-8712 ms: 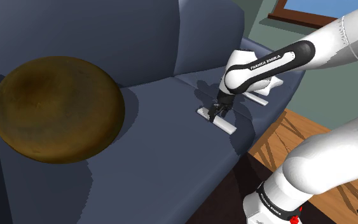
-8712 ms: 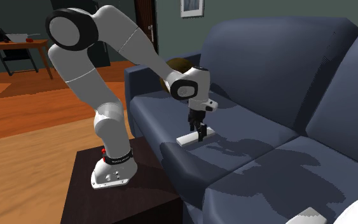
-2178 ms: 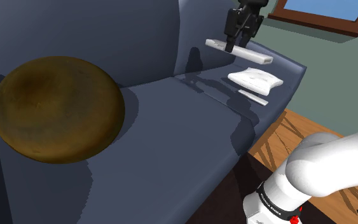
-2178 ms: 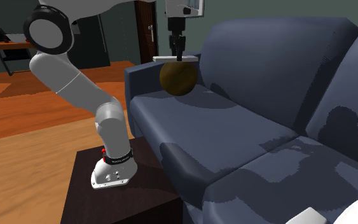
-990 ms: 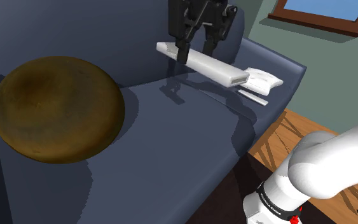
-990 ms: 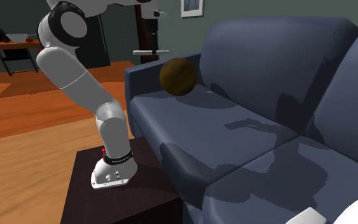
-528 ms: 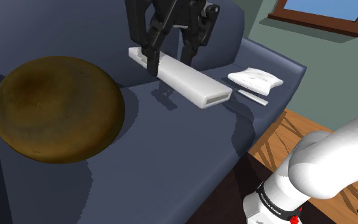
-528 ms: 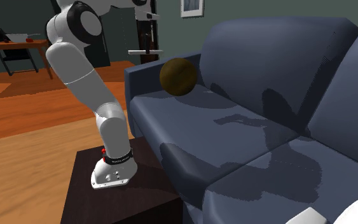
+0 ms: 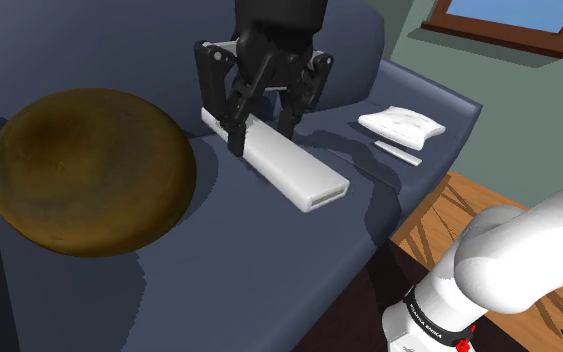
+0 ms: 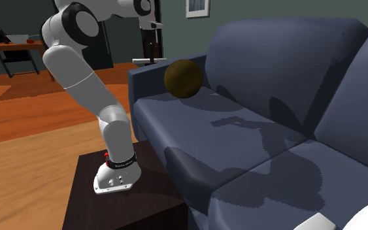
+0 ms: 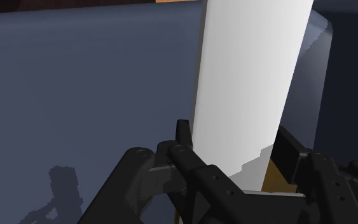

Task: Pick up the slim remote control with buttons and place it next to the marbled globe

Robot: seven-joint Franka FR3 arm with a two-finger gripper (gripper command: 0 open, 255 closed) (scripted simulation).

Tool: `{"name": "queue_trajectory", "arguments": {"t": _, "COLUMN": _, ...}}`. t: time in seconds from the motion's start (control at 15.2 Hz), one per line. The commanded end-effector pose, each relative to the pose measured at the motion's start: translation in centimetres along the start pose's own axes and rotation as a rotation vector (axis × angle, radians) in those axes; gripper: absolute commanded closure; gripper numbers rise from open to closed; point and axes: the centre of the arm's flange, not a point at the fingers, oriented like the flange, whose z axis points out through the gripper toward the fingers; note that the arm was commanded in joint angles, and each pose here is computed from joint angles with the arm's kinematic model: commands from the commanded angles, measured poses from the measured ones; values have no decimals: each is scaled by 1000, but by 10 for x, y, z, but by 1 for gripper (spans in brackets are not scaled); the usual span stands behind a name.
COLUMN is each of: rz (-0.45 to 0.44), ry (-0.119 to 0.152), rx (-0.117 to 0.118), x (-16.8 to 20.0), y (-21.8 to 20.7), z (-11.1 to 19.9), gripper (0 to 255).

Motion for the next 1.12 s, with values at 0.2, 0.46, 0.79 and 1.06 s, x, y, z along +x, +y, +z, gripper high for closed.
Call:
{"name": "queue_trajectory", "arguments": {"t": 0.2, "rz": 0, "ry": 1, "rx": 0, "x": 1, "y": -2, "z": 26, "gripper": 255}}
{"name": "queue_trajectory", "arguments": {"t": 0.46, "rz": 0, "ry": 1, "rx": 0, "x": 2, "y": -2, "z": 48, "gripper": 255}}
{"name": "queue_trajectory", "arguments": {"t": 0.79, "rz": 0, "ry": 1, "rx": 0, "x": 2, "y": -2, "z": 74, "gripper": 255}}
{"name": "queue_trajectory", "arguments": {"t": 1.06, "rz": 0, "ry": 1, "rx": 0, "x": 2, "y": -2, "z": 95, "gripper": 255}}
